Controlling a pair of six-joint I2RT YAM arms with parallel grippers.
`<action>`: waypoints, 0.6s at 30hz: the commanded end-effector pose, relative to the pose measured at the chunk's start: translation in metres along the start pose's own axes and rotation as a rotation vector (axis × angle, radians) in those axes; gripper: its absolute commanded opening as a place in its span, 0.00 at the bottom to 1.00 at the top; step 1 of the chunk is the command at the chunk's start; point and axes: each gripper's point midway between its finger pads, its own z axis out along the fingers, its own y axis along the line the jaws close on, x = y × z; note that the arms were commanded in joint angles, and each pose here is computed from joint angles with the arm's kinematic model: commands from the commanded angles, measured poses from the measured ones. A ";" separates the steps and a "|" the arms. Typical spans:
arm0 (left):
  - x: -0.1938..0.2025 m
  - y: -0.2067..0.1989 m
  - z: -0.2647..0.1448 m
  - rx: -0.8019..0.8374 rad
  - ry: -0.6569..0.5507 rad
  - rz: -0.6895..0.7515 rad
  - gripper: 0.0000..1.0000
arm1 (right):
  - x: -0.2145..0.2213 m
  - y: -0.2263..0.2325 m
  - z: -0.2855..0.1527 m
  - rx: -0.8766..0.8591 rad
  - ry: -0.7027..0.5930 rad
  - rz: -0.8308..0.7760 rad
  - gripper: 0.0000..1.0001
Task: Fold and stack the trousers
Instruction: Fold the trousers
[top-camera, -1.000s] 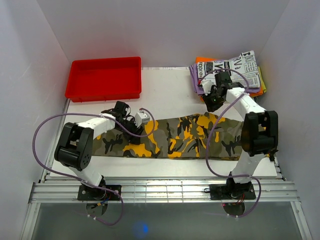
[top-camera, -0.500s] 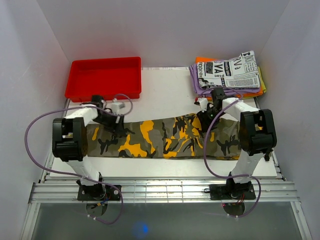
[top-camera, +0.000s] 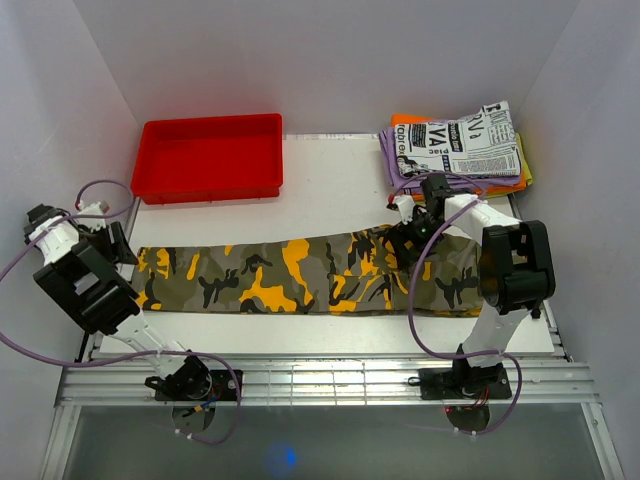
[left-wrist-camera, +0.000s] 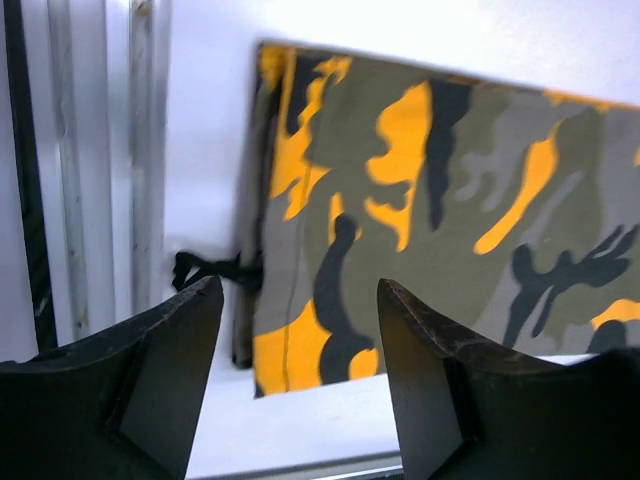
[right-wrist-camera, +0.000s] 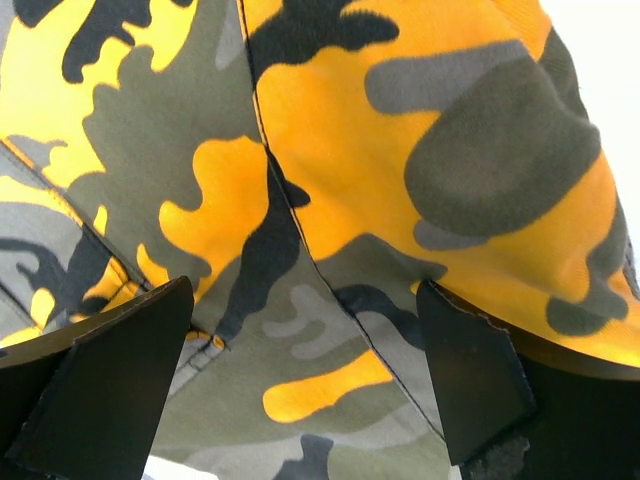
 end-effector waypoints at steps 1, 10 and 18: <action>0.025 0.013 -0.003 -0.014 0.090 0.014 0.72 | -0.014 -0.002 -0.023 0.002 -0.027 -0.044 0.98; 0.051 0.028 0.029 -0.048 0.127 -0.027 0.67 | -0.022 -0.006 -0.055 0.046 -0.051 -0.067 0.98; 0.080 0.028 0.056 -0.073 0.178 -0.011 0.65 | -0.006 0.001 -0.063 0.018 -0.001 -0.050 0.98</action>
